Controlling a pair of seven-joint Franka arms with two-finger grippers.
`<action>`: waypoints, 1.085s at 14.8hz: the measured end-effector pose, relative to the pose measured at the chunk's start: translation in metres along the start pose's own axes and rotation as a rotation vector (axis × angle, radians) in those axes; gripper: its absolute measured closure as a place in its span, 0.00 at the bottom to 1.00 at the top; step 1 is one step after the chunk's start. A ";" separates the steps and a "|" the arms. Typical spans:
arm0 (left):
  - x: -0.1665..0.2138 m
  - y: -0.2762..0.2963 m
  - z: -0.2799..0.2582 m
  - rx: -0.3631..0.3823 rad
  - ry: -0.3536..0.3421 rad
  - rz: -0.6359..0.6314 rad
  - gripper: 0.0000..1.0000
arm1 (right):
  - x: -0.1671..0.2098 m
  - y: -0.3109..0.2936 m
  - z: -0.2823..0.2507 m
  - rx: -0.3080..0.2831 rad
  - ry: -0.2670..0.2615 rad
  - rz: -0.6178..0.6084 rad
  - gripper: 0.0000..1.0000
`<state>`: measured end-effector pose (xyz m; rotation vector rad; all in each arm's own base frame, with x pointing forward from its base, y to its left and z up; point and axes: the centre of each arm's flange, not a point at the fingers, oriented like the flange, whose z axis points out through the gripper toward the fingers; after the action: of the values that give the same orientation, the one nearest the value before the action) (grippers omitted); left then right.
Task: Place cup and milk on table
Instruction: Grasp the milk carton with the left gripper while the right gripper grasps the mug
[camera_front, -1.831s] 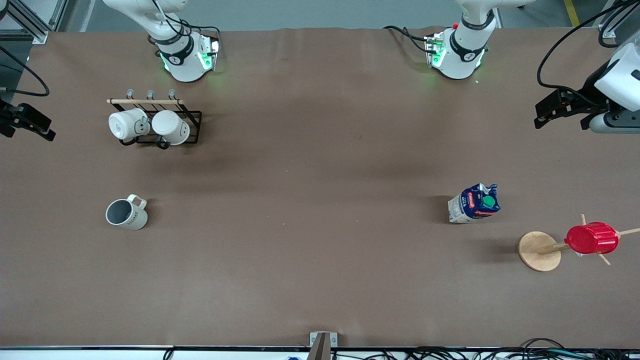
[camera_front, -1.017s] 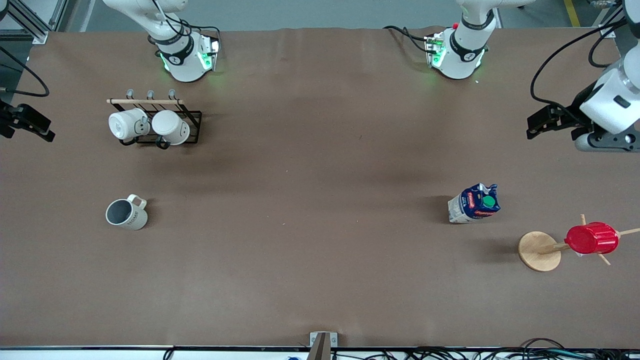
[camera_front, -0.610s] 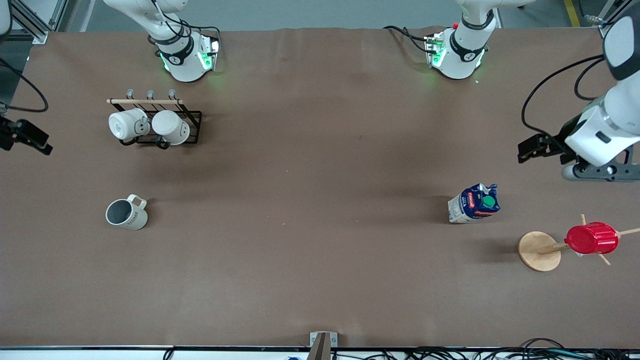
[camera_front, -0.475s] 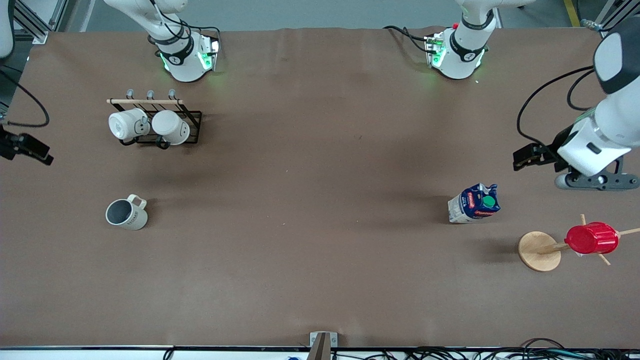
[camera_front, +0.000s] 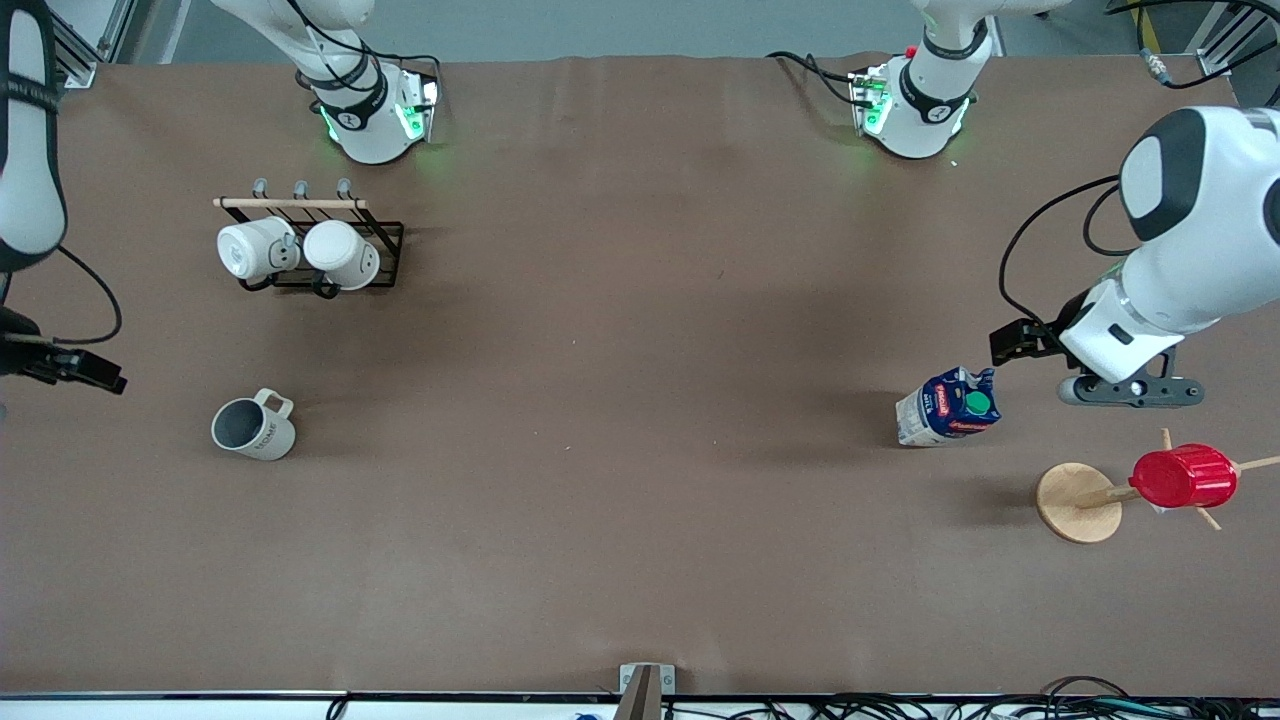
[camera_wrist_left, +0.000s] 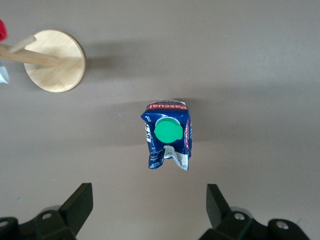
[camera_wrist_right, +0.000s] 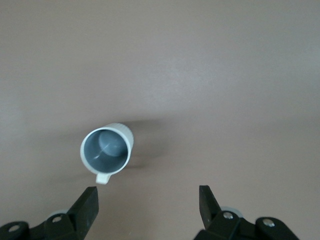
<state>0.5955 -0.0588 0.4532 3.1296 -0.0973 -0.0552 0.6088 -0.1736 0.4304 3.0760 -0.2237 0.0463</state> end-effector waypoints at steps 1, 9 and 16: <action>-0.002 0.000 0.007 0.000 0.002 0.001 0.00 | 0.004 0.001 0.015 0.000 -0.002 -0.005 0.11; -0.012 0.002 0.052 -0.001 0.022 0.003 0.00 | 0.011 -0.017 0.121 -0.001 0.030 -0.037 0.12; 0.001 0.004 0.072 -0.011 0.076 -0.035 0.00 | 0.004 -0.037 0.167 0.012 -0.044 -0.066 0.14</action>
<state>0.5940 -0.0632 0.3813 3.1176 -0.0419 0.0632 0.6224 -0.1476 0.2616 3.0962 -0.1244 -0.0231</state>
